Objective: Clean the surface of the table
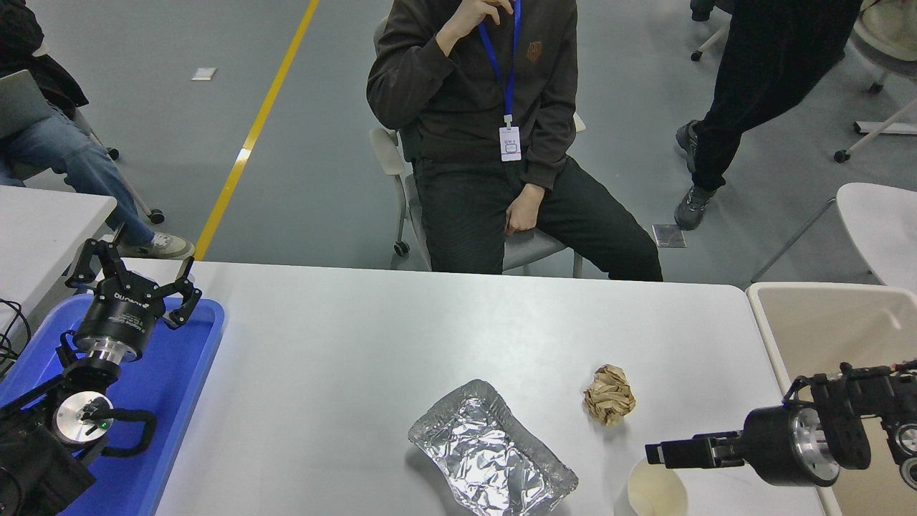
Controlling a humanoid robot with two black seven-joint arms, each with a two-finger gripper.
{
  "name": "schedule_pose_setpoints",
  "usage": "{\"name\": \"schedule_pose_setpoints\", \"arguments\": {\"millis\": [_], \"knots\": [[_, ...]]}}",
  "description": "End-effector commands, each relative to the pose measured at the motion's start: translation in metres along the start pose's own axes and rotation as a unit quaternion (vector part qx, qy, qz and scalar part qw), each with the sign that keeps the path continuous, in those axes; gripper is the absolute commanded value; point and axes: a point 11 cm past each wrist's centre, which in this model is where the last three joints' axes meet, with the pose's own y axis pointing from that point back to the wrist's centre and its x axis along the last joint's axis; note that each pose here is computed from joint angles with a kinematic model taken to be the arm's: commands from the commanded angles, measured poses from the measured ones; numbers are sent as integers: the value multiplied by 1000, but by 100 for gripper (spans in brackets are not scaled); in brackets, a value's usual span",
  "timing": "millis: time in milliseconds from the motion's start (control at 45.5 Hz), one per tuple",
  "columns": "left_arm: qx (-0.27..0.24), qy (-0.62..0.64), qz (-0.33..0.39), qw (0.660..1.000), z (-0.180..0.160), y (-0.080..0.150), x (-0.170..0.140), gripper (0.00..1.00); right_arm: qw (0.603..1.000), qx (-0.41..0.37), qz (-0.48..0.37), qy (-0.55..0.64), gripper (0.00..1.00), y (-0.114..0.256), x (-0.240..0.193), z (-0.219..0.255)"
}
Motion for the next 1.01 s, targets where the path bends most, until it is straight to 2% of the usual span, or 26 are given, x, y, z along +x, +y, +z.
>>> {"name": "schedule_pose_setpoints", "arguments": {"millis": [0, 308, 989], "knots": [[0, 0, 0, 1000, 0, 0, 0, 100, 999, 4, -7, 41, 99, -1, -6, 0], [0, 0, 0, 1000, 0, 0, 0, 100, 999, 15, -28, 41, 99, -17, -22, -4], [0, 0, 0, 1000, 0, 0, 0, 100, 998, -31, -16, 57, 98, -37, -40, 28]]}}
